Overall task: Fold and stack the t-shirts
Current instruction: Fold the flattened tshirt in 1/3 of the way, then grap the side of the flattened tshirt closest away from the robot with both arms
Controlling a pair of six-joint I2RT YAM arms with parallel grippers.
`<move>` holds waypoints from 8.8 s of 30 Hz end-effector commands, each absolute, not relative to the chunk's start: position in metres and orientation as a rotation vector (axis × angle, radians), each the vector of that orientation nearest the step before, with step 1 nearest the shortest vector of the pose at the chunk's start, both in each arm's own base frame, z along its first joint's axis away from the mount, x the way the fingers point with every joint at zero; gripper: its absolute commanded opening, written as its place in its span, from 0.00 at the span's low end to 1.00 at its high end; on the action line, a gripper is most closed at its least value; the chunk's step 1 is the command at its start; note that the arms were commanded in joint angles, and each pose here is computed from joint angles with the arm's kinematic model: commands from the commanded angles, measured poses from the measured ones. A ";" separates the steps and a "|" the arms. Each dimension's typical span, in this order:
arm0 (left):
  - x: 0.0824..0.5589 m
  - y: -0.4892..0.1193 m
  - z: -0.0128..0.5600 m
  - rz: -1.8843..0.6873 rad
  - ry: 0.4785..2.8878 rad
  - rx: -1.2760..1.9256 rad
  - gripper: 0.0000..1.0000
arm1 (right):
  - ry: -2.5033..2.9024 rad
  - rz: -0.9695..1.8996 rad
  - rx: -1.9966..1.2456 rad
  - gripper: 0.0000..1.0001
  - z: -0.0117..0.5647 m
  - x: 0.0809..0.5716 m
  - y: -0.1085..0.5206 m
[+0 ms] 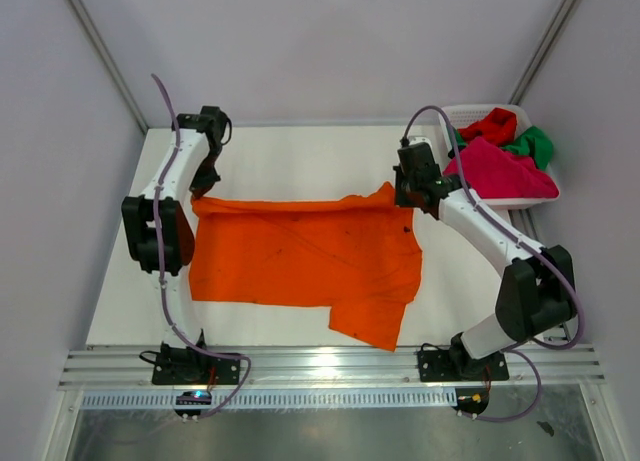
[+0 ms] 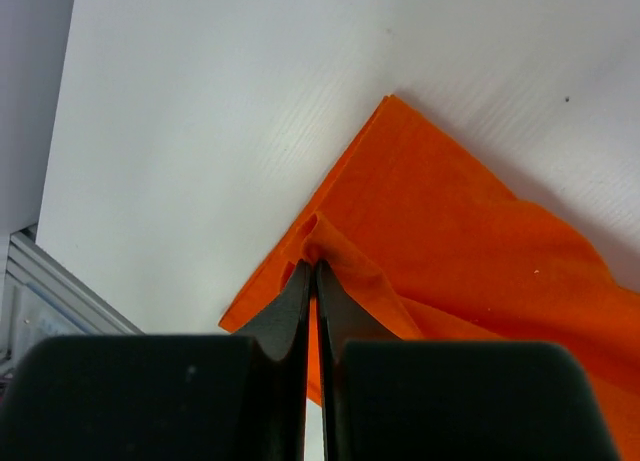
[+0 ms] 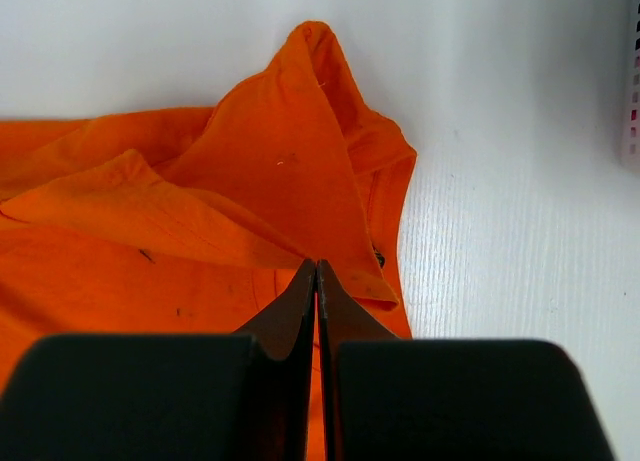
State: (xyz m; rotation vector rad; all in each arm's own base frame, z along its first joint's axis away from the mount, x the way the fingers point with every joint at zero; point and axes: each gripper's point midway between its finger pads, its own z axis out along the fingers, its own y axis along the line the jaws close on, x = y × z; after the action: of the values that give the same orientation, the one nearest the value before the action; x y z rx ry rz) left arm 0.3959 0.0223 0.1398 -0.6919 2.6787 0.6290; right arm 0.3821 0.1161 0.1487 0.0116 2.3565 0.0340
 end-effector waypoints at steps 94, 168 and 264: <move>0.306 0.024 0.096 0.901 2.965 -0.586 0.54 | 2.451 0.030 -0.011 0.03 0.124 0.332 0.128; 0.332 -0.033 0.028 0.567 3.063 -0.681 0.51 | 2.462 0.065 -0.045 0.37 0.089 0.415 0.183; 0.413 -0.066 0.192 -0.089 2.560 -0.578 0.55 | 3.018 0.841 0.594 0.54 0.011 0.060 0.152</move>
State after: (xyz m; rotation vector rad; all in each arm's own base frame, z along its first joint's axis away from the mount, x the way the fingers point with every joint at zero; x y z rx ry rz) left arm 0.4099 -0.0682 0.1627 -0.5960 2.6350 -0.0697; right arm 0.0588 0.1499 0.0185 0.6729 3.0132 0.8228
